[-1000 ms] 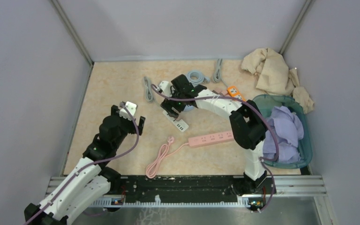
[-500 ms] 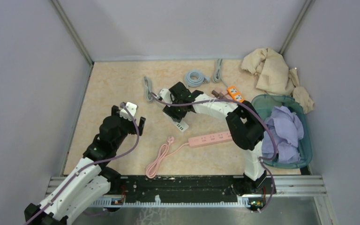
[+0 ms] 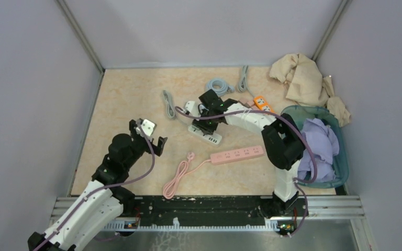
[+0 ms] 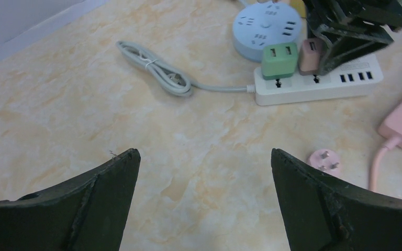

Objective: Pull the plug off the socket
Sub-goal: Remove the plug from the socket.

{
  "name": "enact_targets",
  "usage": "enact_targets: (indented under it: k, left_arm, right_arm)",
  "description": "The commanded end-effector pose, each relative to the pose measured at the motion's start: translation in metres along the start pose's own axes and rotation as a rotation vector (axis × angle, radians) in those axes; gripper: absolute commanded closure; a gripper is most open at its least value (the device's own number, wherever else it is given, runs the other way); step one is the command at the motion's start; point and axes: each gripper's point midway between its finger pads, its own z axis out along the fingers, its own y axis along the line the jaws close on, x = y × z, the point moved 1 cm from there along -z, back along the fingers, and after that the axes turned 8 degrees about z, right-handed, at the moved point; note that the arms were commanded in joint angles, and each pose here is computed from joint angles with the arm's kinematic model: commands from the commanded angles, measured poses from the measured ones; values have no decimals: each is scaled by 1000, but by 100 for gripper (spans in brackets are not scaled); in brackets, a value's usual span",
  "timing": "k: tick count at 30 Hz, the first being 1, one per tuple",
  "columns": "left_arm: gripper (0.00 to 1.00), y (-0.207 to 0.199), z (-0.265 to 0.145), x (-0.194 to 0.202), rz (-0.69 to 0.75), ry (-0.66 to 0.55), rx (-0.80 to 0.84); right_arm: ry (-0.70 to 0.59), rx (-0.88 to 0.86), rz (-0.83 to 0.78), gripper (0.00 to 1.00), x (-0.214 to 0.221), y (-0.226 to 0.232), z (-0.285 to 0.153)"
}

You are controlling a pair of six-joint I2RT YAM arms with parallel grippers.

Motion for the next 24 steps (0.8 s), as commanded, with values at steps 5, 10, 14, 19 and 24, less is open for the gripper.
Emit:
enact_targets:
  k: [5, 10, 14, 19, 24]
  left_arm:
    - [0, -59, -18, -47, -41, -274, 361]
    - [2, -87, -29, -68, -211, -364, 537]
    - [4, -101, -28, -78, -379, -404, 634]
    - [5, -109, -24, -69, -350, -502, 628]
    - [5, -121, -4, -60, -247, -502, 606]
  right_arm:
    - [-103, -199, -303, 91, 11, -7, -61]
    - [-100, -236, -566, 90, 34, -11, -61]
    - [-61, -323, -693, 88, 52, -10, -56]
    - [-86, -365, -674, 86, 53, -8, -53]
    - [-81, -362, -630, 75, 58, -9, -45]
